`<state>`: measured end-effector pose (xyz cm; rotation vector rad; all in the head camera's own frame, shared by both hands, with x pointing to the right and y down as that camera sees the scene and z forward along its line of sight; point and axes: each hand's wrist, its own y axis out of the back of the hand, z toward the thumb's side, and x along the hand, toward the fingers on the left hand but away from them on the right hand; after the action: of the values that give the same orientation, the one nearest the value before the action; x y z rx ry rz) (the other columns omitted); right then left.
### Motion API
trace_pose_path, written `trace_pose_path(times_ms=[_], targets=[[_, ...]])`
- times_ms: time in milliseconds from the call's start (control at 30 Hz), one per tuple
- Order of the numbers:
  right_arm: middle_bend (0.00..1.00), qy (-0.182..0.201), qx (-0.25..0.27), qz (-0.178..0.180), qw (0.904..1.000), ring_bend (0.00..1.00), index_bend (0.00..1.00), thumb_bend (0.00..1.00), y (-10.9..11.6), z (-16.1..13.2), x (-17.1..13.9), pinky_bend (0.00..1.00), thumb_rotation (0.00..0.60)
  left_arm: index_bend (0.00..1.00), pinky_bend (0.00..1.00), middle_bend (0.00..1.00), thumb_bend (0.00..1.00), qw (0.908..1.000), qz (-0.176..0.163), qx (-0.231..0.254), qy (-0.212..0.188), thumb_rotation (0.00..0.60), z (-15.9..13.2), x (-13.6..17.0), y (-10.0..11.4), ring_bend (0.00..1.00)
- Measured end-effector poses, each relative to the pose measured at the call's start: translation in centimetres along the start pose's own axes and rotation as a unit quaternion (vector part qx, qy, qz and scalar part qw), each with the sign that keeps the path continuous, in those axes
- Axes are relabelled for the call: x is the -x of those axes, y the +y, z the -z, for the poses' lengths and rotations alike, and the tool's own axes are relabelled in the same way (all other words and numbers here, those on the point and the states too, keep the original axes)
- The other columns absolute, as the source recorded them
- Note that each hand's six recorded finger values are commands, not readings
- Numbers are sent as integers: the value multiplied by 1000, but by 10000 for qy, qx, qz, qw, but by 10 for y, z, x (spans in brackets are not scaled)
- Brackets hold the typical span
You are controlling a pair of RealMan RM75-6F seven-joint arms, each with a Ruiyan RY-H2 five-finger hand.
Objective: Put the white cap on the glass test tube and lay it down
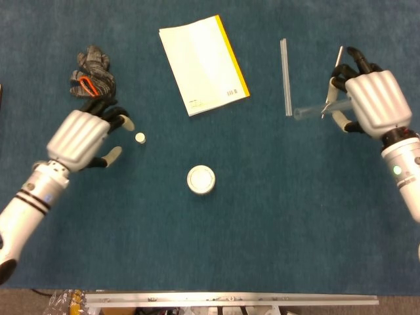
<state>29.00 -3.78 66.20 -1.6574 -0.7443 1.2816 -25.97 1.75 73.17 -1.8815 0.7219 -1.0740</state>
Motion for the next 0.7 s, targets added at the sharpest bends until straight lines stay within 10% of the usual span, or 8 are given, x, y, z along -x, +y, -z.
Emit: trace_pose_path(times_ms=[700], targets=[[326,-114,29,-54,9999,62,615,343,-2,18,-1,295,600,369,82,234,343,9993,141,-267,234,600,-3,-37,-31,120]])
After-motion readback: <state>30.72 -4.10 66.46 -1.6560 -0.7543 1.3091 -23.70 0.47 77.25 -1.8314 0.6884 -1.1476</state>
